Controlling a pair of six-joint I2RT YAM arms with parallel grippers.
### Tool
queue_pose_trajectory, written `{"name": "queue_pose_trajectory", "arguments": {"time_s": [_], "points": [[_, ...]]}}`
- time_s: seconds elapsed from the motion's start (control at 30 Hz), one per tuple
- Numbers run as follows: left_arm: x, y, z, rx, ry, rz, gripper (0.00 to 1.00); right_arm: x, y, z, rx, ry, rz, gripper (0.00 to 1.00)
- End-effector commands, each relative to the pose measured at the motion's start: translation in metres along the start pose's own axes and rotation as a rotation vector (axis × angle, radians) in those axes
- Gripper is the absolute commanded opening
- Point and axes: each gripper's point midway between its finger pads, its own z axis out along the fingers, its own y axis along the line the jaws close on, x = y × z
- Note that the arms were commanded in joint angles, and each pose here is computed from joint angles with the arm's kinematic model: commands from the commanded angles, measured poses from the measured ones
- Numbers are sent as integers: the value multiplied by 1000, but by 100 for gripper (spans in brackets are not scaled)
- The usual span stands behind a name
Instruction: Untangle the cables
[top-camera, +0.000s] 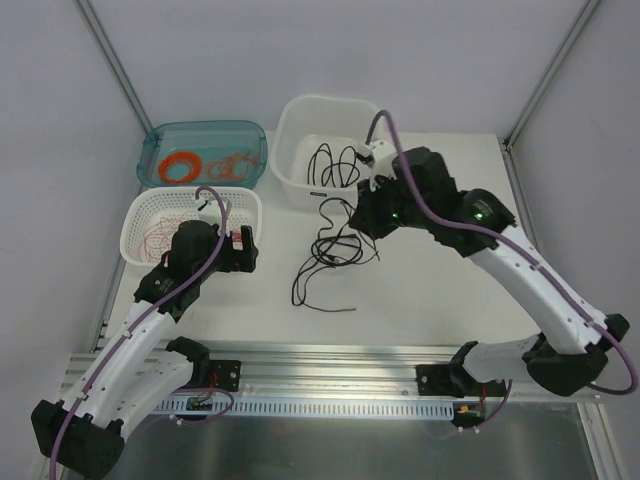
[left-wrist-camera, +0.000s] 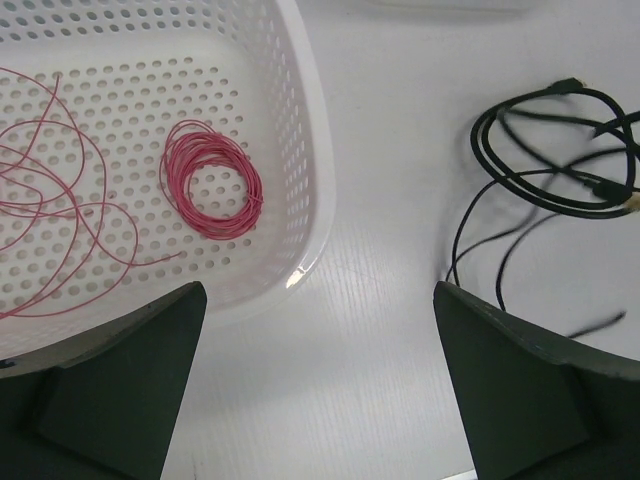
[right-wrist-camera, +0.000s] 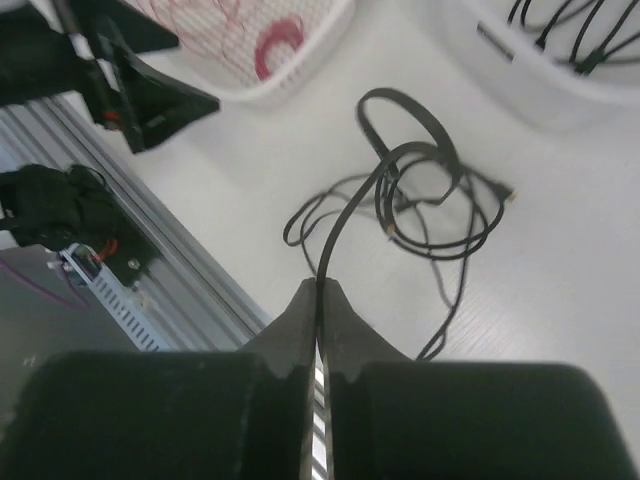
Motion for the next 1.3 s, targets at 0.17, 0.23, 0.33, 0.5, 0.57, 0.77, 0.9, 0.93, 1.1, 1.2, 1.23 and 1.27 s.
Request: {"name": "queue_pose_trajectory", "arguments": {"time_s": [0.17, 0.23, 0.33, 0.5, 0.57, 0.77, 0.9, 0.93, 1.1, 1.2, 1.23, 1.27], "points": [[-2, 0, 3, -3, -9, 22, 99, -63, 9, -132, -3, -365, -116, 1], [-2, 1, 3, -5, -8, 22, 99, -75, 9, -141, -2, -455, -111, 1], [-1, 0, 4, -3, -6, 22, 99, -69, -2, -136, 37, -449, -89, 1], [0, 1, 5, -8, -1, 23, 99, -43, -27, -104, 119, -342, -12, 1], [0, 1, 5, -9, -1, 22, 99, -42, -28, -102, 114, -323, 0, 1], [-1, 2, 6, -13, 2, 22, 99, -107, -5, -148, 64, -448, -101, 1], [-2, 4, 4, -24, -10, 24, 99, -155, 10, -196, 36, -675, -157, 1], [-2, 4, 4, -26, -11, 24, 99, -161, 12, -204, 36, -720, -160, 1], [-1, 4, 5, -27, -6, 22, 99, -190, 20, -263, 28, -1013, -177, 1], [-2, 5, 4, -31, -9, 22, 99, -187, 13, -259, 47, -1070, -158, 1], [-1, 5, 5, -31, -7, 24, 99, -183, 11, -261, 55, -1072, -149, 1], [-2, 5, 4, -33, -9, 24, 99, -175, 2, -251, 93, -1030, -127, 1]]}}
